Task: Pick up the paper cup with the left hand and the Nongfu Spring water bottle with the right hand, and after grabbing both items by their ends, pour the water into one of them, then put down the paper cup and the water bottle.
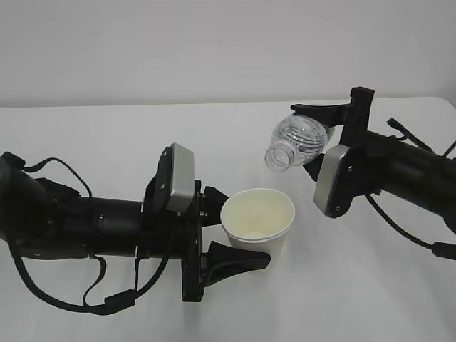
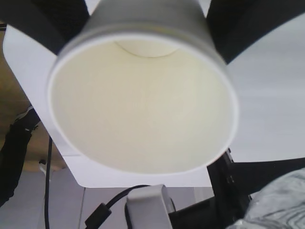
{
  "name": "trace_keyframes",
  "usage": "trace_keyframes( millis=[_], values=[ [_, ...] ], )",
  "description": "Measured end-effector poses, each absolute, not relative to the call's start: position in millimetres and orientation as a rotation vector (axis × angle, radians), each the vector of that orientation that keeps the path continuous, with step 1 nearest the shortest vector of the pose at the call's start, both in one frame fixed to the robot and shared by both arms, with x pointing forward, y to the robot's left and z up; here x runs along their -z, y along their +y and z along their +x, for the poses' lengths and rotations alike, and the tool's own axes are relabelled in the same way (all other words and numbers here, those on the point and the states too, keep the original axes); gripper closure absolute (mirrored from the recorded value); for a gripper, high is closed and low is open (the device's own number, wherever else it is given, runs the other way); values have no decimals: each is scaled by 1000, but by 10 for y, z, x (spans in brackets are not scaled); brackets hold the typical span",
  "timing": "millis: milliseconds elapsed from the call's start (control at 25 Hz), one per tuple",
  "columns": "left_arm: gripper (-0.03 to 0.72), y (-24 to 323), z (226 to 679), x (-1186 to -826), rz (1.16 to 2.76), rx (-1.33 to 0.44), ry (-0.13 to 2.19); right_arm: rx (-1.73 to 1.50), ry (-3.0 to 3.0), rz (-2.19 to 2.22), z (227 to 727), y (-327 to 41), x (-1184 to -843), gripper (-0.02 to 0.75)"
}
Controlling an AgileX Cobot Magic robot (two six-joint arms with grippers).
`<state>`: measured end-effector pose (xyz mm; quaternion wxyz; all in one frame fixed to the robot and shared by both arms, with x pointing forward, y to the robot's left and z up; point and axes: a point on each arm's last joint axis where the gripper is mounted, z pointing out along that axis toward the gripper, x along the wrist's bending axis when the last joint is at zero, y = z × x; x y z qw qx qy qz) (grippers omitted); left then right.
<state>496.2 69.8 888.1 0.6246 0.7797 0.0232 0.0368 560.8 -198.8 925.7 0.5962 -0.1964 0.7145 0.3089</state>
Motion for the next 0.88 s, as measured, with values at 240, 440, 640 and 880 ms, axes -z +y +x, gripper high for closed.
trace_keyframes(
  millis=[240, 440, 640, 880],
  values=[
    [205, 698, 4962, -8881, 1789, -85, 53, -672, 1642, -467, 5623, -2003, -9263, 272],
    [205, 698, 4962, -8881, 1789, -85, 53, -642, 1629, -493, 5625, -2005, -9264, 272],
    [205, 693, 4957, -8881, 1790, -83, 51, -617, 1618, -519, 5625, -2005, -9264, 272],
    [206, 693, 4957, -8881, 1790, -83, 51, -600, 1610, -537, 5625, -2005, -9264, 272]
  ],
)
